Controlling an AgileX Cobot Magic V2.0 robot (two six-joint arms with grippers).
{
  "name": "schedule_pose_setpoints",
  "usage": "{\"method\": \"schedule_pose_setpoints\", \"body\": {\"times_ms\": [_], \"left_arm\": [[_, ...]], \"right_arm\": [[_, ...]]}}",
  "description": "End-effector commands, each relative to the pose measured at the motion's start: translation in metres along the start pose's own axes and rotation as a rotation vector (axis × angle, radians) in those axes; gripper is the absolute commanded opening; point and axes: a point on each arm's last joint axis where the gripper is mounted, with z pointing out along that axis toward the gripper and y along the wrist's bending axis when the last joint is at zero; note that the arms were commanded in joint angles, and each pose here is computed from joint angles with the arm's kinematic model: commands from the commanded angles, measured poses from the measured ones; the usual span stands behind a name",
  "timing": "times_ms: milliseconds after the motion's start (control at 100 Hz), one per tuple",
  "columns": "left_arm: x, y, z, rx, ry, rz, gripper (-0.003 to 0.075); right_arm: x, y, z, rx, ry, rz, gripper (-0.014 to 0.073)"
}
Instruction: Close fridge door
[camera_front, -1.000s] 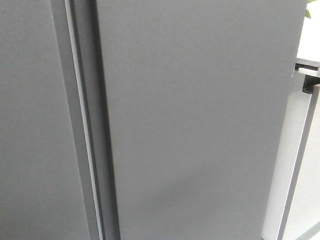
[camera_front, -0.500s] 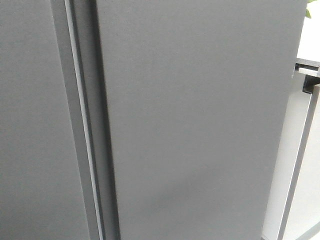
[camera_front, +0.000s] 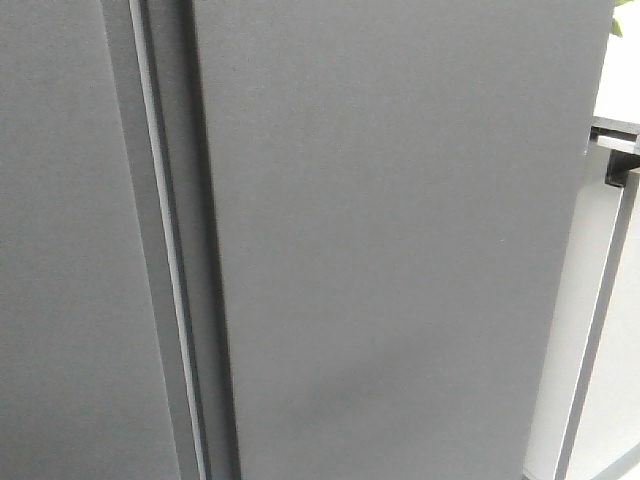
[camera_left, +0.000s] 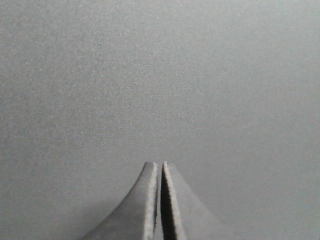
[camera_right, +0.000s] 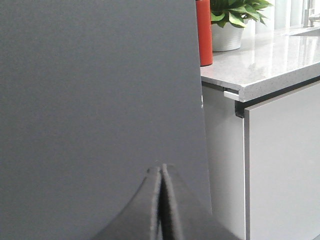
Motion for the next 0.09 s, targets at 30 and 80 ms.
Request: {"method": "schedule_pose_setpoints", "body": {"times_ms": [30,80], "left_arm": [[0.0039,0.0004,-0.0022,0.002,-0.058,-0.007,-0.002],[0.0039,0.0004,-0.0022,0.002,-0.058,-0.007,-0.002]], "right_arm": [[-0.0016,0.0006,-0.0014,-0.013,-0.078,-0.012,-0.0046],[-0.0016,0.0006,-0.0014,-0.013,-0.078,-0.012,-0.0046]]}}
